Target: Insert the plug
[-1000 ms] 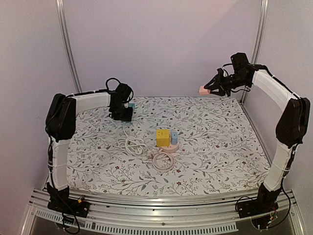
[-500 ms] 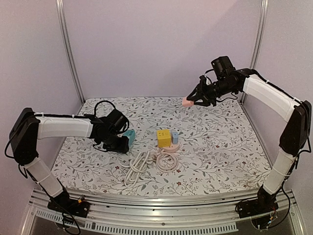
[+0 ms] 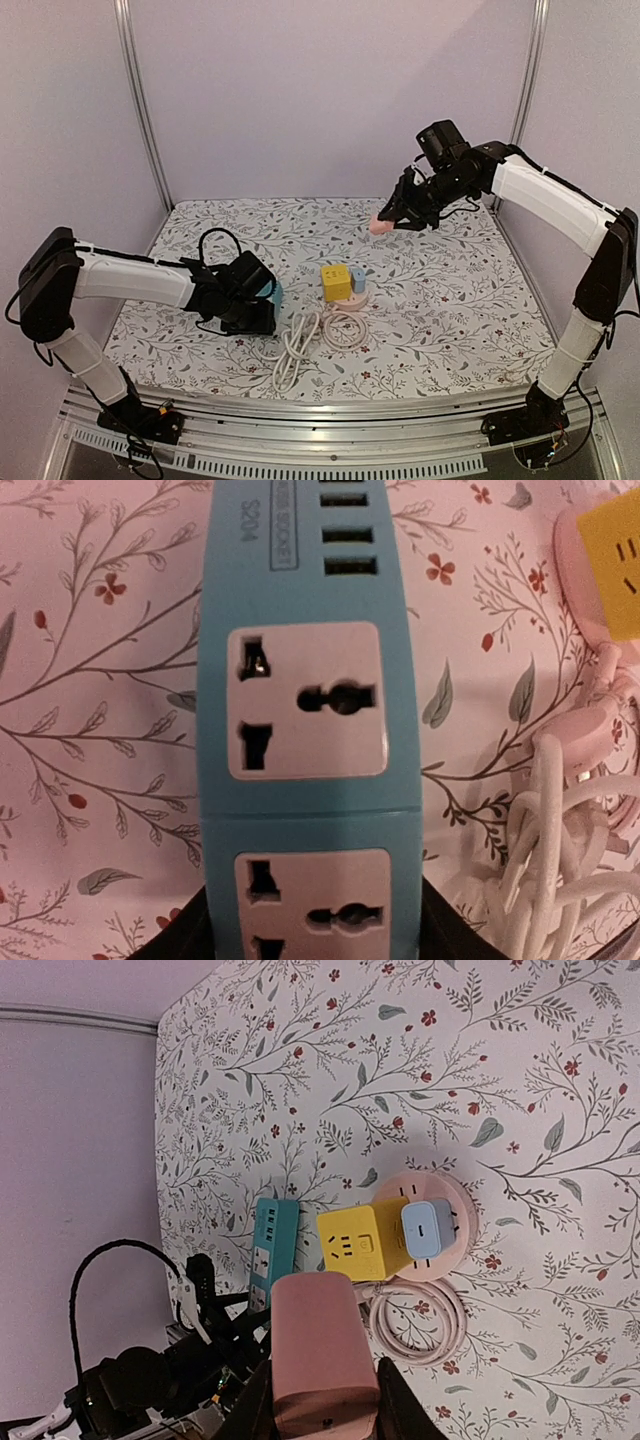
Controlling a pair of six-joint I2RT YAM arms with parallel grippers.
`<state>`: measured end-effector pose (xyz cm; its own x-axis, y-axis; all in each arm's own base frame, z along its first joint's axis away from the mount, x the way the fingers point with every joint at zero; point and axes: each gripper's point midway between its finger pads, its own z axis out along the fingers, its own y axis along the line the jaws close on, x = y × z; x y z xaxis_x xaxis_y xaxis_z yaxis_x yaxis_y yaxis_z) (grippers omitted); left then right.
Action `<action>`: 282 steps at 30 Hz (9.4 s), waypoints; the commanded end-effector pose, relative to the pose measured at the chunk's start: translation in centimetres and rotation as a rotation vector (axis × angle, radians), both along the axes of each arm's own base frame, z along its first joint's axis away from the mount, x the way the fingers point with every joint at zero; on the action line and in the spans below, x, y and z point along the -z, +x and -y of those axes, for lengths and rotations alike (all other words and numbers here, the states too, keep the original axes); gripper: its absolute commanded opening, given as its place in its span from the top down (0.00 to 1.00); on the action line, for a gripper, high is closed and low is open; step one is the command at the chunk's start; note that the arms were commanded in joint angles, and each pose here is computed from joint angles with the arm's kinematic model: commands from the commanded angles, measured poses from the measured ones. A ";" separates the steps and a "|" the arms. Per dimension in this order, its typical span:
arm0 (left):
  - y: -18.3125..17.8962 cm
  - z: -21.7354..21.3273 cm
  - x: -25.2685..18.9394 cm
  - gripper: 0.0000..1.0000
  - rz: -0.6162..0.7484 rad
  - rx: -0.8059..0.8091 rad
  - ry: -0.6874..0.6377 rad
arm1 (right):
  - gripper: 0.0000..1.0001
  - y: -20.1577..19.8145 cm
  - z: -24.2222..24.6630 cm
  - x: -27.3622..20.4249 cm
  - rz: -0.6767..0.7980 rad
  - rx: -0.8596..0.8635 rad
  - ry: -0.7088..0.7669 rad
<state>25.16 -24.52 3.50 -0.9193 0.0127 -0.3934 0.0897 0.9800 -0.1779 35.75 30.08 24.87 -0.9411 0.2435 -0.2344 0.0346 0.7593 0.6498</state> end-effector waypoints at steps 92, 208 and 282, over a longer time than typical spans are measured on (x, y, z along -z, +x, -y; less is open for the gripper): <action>3.9 0.7 2.0 0.92 0.070 0.358 0.202 | 1.00 -1.6 -1.8 5.6 -0.061 -0.116 -0.252; -4.5 -10.2 -18.1 0.01 0.679 0.236 -0.054 | 1.00 -6.6 -7.5 16.7 -0.516 0.187 -0.430; -4.6 -10.6 -18.1 0.00 0.686 0.216 -0.056 | 1.00 -10.0 0.2 19.3 -0.555 0.215 -0.733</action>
